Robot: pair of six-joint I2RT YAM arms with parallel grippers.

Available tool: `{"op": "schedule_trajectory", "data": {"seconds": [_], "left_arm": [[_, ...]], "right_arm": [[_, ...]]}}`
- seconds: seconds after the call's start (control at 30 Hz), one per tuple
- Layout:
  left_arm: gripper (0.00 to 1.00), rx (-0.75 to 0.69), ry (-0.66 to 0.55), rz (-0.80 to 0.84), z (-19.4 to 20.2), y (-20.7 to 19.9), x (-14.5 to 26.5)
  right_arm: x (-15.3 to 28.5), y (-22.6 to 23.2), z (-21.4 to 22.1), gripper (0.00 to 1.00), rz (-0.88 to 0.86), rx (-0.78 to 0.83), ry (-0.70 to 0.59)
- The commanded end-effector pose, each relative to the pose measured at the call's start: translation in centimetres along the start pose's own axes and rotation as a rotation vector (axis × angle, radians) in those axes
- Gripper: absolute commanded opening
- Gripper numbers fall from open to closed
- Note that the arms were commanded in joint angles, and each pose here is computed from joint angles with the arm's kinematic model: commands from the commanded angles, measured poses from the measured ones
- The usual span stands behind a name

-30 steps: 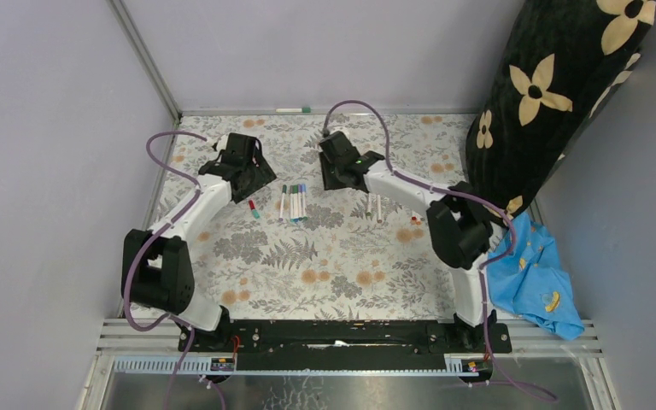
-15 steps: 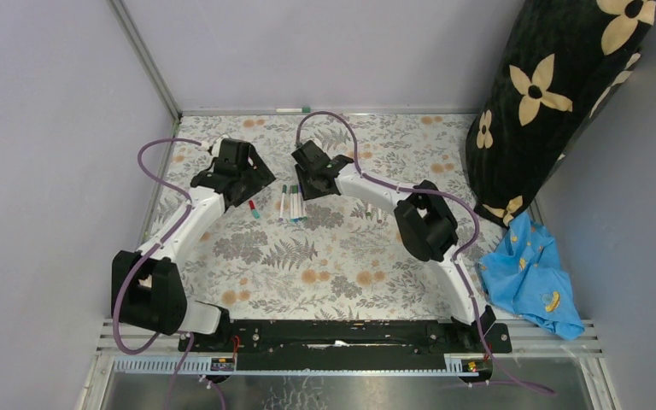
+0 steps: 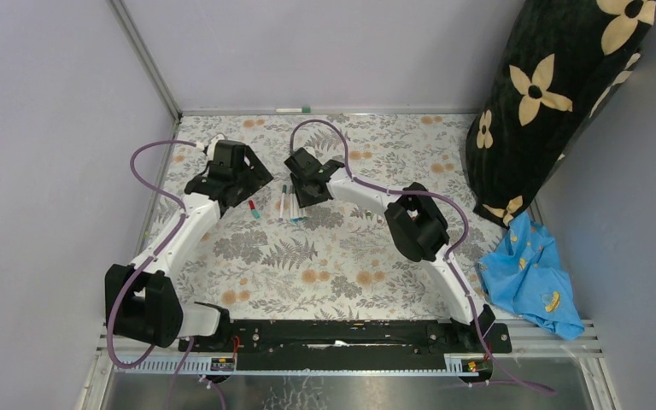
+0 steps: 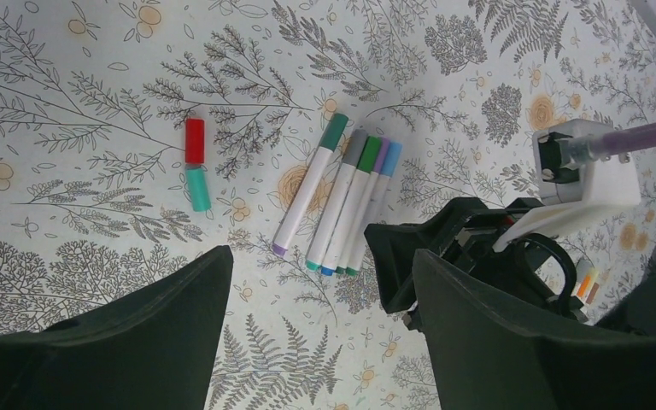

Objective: Open the pen caps

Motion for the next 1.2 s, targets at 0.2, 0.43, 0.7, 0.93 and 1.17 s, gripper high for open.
{"op": "schedule_trajectory", "data": {"seconds": [0.2, 0.43, 0.7, 0.93, 1.17], "left_arm": [[0.84, 0.017, -0.039, 0.049, -0.4, -0.5, 0.4], [0.84, 0.030, -0.043, 0.047, -0.2, -0.3, 0.4], [0.84, 0.032, -0.044, 0.043, -0.1, -0.2, 0.2], [0.85, 0.042, -0.038, 0.035, 0.2, 0.3, -0.4], [0.86, 0.083, 0.056, 0.180, 1.5, -1.0, -1.4]], "right_arm": [[-0.2, 0.4, -0.4, 0.43, 0.027, 0.000, -0.003], [-1.1, 0.5, 0.5, 0.43, 0.040, 0.010, 0.033], [-1.7, -0.2, 1.6, 0.33, 0.092, 0.025, 0.061], [-0.3, -1.4, 2.5, 0.00, 0.119, 0.016, 0.044], [3.5, -2.2, 2.2, 0.00, 0.061, 0.001, -0.043]]}}
Point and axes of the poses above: each gripper's point midway between its finger pads, its own x axis back along the fingers, its own y axis along the line the jaws close on, z = x × y, the point moved 7 cm from there along x, back along the fingers
